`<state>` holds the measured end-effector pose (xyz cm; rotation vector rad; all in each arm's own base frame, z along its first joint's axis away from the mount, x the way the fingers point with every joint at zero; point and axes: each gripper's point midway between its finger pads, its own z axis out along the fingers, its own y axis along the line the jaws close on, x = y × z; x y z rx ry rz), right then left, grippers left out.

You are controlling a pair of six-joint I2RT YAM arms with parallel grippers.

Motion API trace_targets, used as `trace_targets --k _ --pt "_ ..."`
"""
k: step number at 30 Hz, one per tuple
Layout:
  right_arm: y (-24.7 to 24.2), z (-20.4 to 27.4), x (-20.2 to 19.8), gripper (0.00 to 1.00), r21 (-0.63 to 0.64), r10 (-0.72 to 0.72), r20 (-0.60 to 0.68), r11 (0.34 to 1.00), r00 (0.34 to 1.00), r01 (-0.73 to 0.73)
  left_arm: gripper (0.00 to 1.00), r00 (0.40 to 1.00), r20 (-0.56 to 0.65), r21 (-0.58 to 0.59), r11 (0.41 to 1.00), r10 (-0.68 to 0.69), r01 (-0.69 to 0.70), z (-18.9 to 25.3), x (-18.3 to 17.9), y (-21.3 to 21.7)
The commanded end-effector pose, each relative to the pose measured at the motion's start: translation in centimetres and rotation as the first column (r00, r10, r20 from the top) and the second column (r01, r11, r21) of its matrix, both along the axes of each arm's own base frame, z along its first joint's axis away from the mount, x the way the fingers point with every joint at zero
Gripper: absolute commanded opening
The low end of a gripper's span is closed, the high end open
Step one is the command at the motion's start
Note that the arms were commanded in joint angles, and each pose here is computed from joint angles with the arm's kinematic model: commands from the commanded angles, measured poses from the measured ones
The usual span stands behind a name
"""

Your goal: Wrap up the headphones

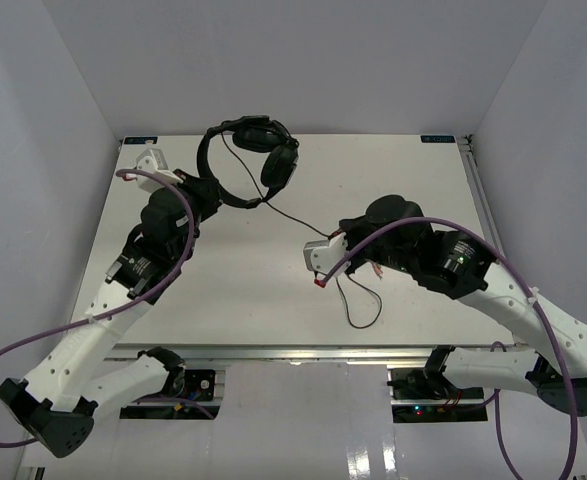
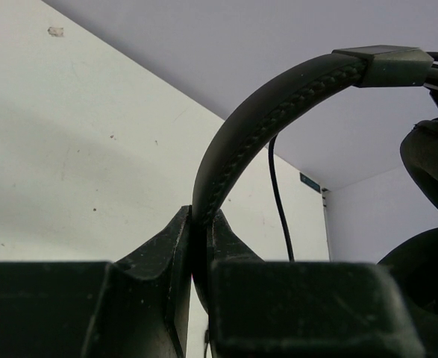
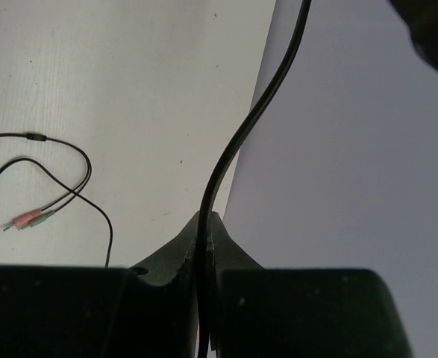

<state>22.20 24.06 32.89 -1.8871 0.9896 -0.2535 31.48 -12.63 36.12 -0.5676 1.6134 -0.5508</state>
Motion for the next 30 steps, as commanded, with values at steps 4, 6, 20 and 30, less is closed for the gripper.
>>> trace_targets --k 4,6,20,30 --pt "1.2 1.3 -1.1 0.08 -0.017 0.071 0.096 0.997 0.993 -0.070 0.00 1.000 0.027 0.036 0.999 0.016 -0.017 0.8 2.1 -0.4" --pt "1.6 1.6 -0.7 0.08 -0.033 0.066 0.148 0.998 0.987 -0.062 0.00 1.000 -0.001 0.075 0.997 0.009 -0.009 0.1 2.8 -0.8" --pt "3.0 6.4 2.6 0.10 0.039 -0.034 0.456 0.999 0.889 0.018 0.00 0.948 -0.233 0.277 0.920 -0.216 0.278 -8.7 4.2 -5.4" --pt "2.7 7.6 4.5 0.15 0.106 -0.091 0.495 0.993 0.864 0.044 0.00 0.849 -0.325 0.266 0.821 -0.417 0.505 -13.0 1.2 -7.8"
